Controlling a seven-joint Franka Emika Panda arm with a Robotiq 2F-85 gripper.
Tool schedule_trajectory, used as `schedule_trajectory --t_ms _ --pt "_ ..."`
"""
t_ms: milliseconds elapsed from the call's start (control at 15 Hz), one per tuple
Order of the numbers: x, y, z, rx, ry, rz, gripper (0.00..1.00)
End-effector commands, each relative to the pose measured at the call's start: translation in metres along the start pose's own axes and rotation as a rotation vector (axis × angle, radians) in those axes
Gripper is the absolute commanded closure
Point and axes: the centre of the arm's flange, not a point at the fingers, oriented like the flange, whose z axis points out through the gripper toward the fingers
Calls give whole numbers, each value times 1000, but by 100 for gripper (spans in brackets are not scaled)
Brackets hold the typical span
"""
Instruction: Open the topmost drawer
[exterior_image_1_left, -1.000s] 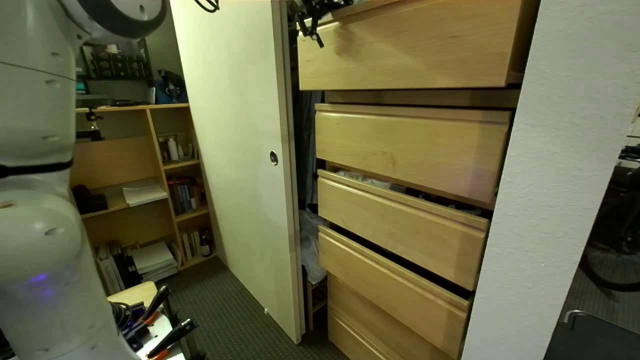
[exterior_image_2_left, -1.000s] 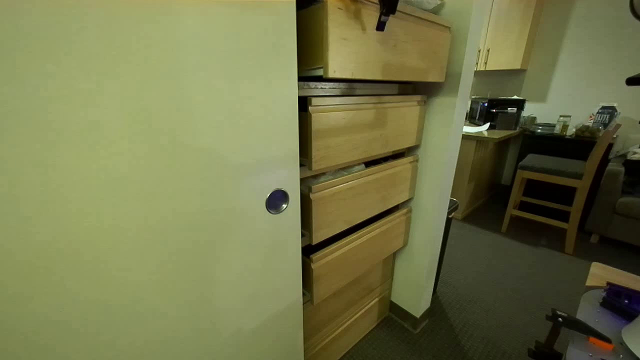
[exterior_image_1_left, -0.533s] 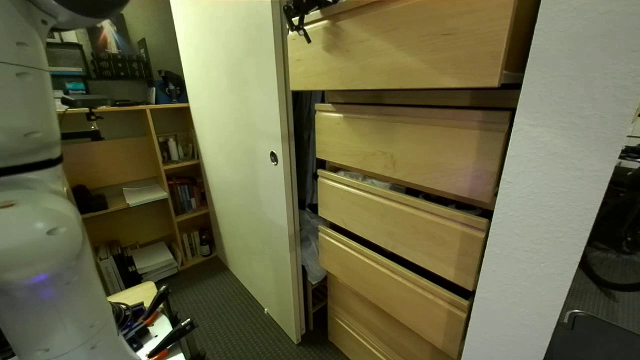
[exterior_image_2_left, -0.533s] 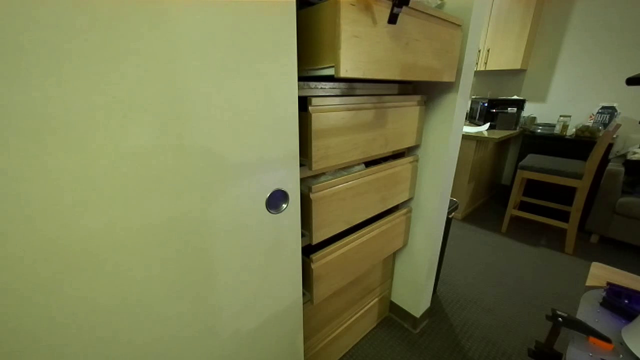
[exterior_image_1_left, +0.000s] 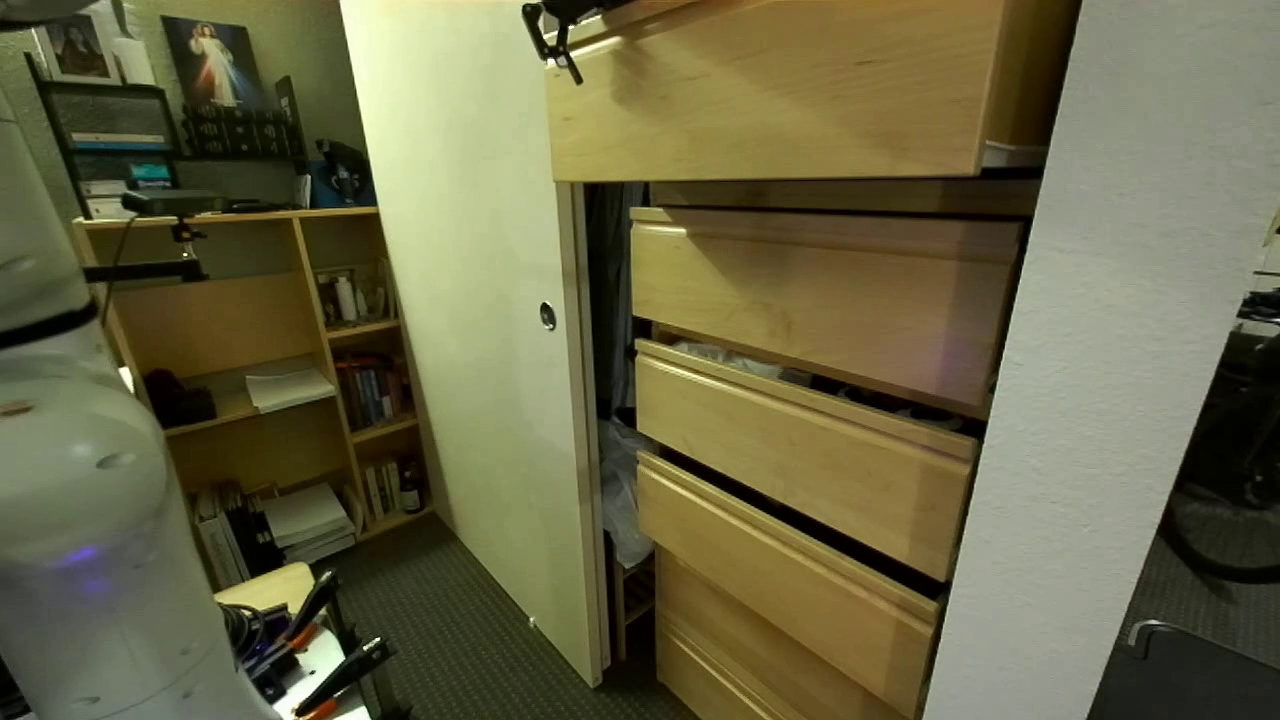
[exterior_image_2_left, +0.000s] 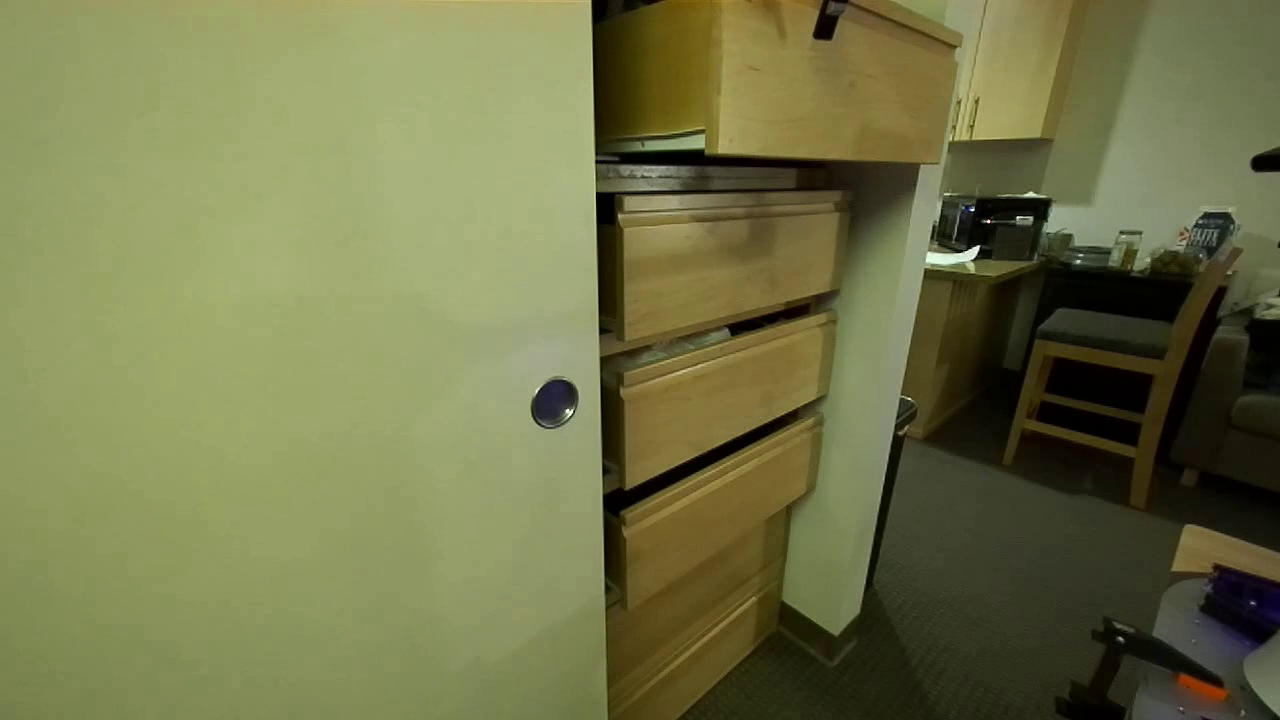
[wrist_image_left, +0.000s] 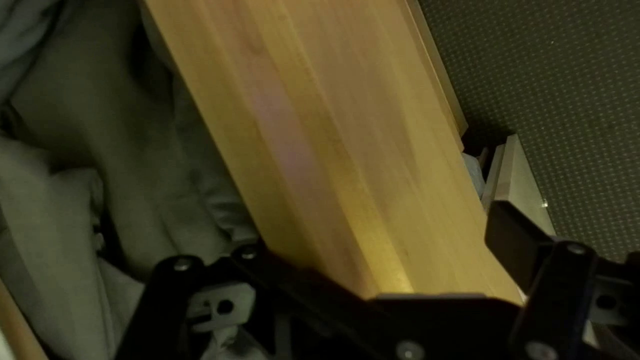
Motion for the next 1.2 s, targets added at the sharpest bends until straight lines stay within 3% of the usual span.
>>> schedule_trajectory --t_ms 0,1133 --pt "-17 -36 4 51 -1 14 0" --pt "-77 -90 -52 55 47 60 0"
